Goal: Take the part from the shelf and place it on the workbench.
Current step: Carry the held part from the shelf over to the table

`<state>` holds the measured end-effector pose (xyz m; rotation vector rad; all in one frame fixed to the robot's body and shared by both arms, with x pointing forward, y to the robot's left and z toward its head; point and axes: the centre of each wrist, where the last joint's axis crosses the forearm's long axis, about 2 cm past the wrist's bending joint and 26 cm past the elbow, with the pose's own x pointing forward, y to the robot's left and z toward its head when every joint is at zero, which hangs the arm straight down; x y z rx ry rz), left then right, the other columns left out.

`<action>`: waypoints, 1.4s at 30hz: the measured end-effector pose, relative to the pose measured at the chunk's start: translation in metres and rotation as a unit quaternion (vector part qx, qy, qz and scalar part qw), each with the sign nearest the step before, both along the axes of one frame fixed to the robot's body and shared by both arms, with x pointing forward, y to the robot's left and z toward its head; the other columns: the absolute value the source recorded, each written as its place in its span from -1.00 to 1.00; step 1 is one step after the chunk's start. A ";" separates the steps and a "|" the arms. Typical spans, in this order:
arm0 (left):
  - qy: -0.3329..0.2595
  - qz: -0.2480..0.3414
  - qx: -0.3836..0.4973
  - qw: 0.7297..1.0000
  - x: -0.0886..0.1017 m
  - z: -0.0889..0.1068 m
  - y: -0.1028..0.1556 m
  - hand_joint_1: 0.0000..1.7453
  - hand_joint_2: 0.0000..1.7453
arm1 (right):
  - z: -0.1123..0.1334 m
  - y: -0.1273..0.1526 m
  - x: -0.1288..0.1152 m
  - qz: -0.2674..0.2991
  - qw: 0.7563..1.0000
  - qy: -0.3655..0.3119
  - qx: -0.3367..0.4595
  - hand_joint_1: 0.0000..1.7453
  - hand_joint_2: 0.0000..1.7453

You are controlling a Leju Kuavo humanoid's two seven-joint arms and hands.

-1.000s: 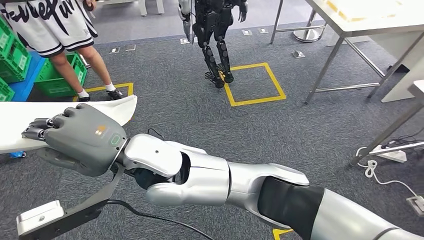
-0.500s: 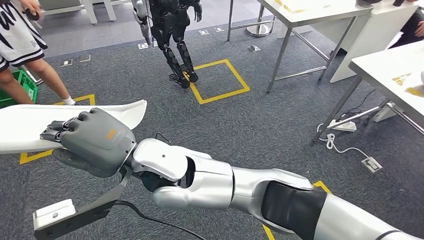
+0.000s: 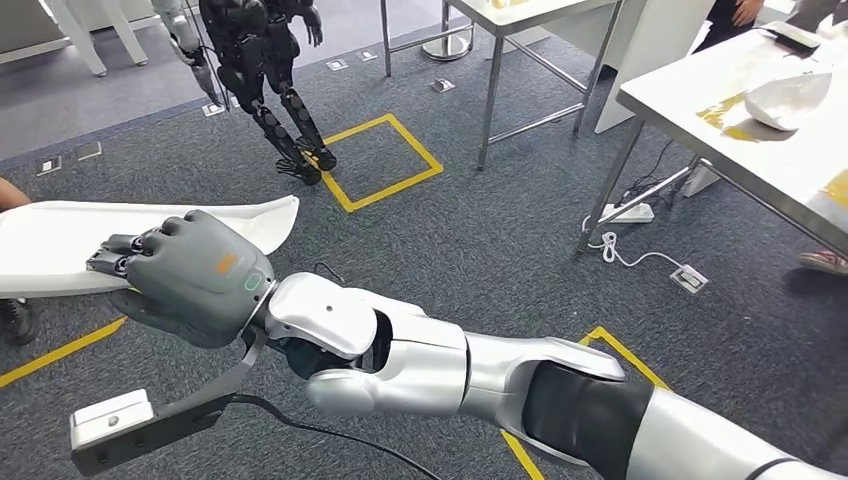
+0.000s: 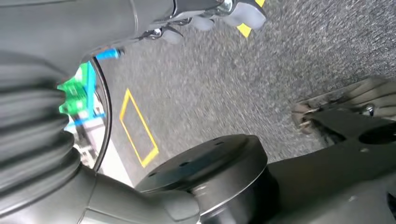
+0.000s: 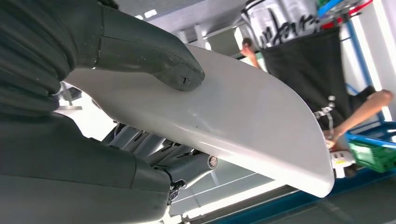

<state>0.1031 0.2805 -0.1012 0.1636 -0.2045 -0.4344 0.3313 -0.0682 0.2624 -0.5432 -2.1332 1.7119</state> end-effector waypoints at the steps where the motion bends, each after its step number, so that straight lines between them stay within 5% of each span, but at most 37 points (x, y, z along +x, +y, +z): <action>1: 0.000 0.000 0.000 1.000 0.000 0.000 0.000 -1.00 1.00 | 0.000 0.000 0.000 0.000 1.000 0.000 0.000 1.00 1.00; 42: 0.001 0.000 0.001 1.000 -0.001 0.000 0.001 -1.00 1.00 | 0.009 -0.003 0.005 -0.002 1.000 -0.008 -0.002 1.00 1.00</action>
